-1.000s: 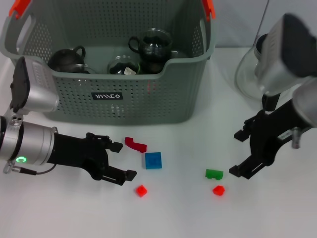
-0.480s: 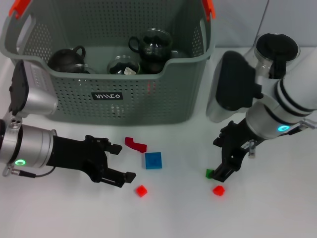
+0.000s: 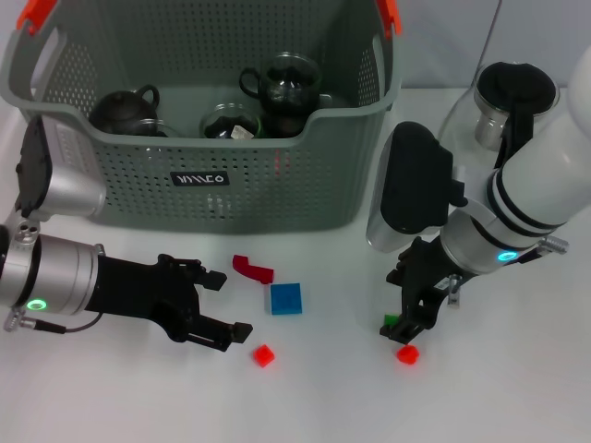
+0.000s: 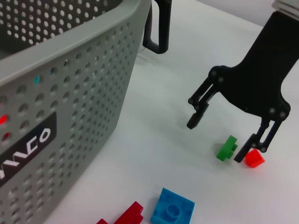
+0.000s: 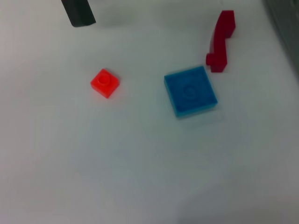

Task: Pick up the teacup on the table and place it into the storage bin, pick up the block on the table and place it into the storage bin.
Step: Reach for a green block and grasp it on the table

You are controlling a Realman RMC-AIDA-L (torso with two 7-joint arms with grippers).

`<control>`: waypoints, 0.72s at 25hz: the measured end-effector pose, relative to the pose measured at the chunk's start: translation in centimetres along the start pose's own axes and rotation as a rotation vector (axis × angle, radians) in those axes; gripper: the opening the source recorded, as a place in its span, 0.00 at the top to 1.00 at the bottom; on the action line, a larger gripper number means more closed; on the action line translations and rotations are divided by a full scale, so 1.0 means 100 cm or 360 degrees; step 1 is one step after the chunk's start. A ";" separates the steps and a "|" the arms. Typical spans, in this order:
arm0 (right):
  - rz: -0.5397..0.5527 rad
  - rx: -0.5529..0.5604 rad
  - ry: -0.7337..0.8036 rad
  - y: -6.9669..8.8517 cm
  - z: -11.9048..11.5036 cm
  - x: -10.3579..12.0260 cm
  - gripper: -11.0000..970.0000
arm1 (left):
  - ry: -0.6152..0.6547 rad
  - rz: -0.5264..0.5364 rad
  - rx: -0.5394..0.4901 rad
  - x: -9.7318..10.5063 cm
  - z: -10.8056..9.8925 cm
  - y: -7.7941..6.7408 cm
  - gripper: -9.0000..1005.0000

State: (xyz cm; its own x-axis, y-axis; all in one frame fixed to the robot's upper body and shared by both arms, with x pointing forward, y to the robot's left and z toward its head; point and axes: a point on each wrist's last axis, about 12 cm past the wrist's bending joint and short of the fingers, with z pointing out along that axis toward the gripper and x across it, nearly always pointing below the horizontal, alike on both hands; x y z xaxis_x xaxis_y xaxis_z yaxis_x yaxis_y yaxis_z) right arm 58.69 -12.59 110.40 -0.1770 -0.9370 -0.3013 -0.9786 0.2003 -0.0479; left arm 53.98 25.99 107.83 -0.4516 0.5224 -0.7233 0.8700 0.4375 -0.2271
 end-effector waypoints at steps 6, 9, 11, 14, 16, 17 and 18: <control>-0.0006 -0.0010 0.0018 0.002 0.003 0.000 0.18 | 0.0001 0.0003 -0.0001 0.001 0.000 0.000 0.16; -0.0006 -0.0023 0.0031 0.004 0.004 0.001 0.24 | 0.0001 0.0002 -0.0004 0.001 0.000 0.000 0.16; -0.0010 -0.0027 0.0038 0.004 0.005 0.001 0.33 | 0.0001 0.0002 -0.0009 0.002 0.000 0.000 0.16; -0.0008 -0.0043 0.0040 0.005 0.005 0.002 0.52 | 0.0001 0.0002 -0.0012 0.002 0.000 0.001 0.16; 0.0001 -0.0060 0.0031 0.006 0.004 0.003 0.62 | 0.0002 0.0003 -0.0013 0.002 0.000 0.001 0.16; 0.0004 -0.0067 0.0023 0.007 0.002 0.003 0.68 | 0.0002 0.0002 -0.0014 0.002 -0.001 0.001 0.16; 0.0004 -0.0071 0.0014 0.007 0.000 0.002 0.73 | 0.0003 0.0002 -0.0014 0.002 -0.001 0.001 0.16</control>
State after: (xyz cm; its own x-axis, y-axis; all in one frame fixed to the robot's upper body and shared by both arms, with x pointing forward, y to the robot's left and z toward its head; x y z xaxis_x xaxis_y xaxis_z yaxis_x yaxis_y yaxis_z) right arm 57.99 -12.66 110.28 -0.1804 -0.9390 -0.2930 -0.9818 0.1899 -0.0043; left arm 53.96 26.18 107.72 -0.4509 0.5241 -0.7225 0.8688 0.4435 -0.2204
